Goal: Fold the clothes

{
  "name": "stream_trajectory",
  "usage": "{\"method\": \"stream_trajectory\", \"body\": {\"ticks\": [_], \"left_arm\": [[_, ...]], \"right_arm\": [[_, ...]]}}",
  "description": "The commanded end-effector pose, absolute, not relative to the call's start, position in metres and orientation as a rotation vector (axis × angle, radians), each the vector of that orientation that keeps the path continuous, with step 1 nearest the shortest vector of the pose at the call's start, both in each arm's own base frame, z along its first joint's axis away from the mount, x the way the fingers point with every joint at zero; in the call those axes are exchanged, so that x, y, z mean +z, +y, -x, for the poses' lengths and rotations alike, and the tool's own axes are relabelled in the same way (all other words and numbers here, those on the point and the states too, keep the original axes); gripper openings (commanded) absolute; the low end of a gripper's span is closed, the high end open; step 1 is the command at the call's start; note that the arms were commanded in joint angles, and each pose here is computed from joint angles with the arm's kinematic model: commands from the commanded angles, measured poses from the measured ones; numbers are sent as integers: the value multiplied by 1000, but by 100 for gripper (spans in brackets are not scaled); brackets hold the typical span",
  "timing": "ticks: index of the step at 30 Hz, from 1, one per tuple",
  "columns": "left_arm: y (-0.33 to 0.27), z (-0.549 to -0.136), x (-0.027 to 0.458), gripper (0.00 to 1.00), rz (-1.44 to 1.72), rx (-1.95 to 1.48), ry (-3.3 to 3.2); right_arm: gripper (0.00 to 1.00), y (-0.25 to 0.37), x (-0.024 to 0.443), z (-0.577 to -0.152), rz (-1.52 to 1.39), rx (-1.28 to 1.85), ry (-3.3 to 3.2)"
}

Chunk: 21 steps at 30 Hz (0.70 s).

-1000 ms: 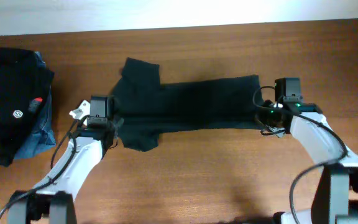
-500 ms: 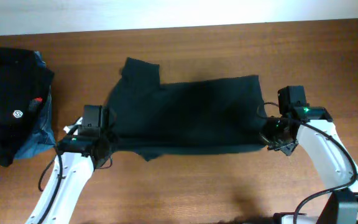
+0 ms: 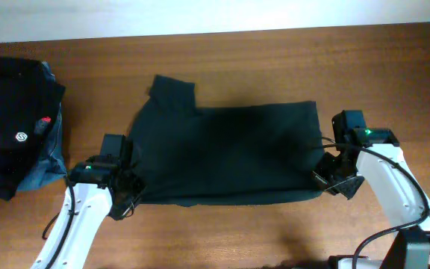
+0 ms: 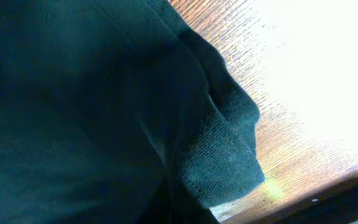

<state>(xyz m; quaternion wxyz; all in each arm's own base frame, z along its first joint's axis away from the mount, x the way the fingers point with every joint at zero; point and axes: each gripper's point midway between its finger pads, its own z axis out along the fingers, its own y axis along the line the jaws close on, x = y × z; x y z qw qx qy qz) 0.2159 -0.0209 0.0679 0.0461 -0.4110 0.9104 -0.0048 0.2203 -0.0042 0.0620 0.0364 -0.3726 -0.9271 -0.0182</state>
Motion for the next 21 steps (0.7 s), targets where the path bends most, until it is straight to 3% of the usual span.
{"method": "stream_trajectory", "body": {"ticks": [1, 9, 21], "left_arm": [[-18, -228, 76, 0, 1223, -30, 2725], [-3, -275, 87, 0, 1165, -24, 2511], [-5, -322, 52, 1, 1156, -21, 2463]], "right_arm": [[4, -7, 69, -239, 1163, -91, -2929], [4, -13, 72, -287, 1228, -169, -3105], [4, -23, 41, -303, 1228, -68, -3095]]}}
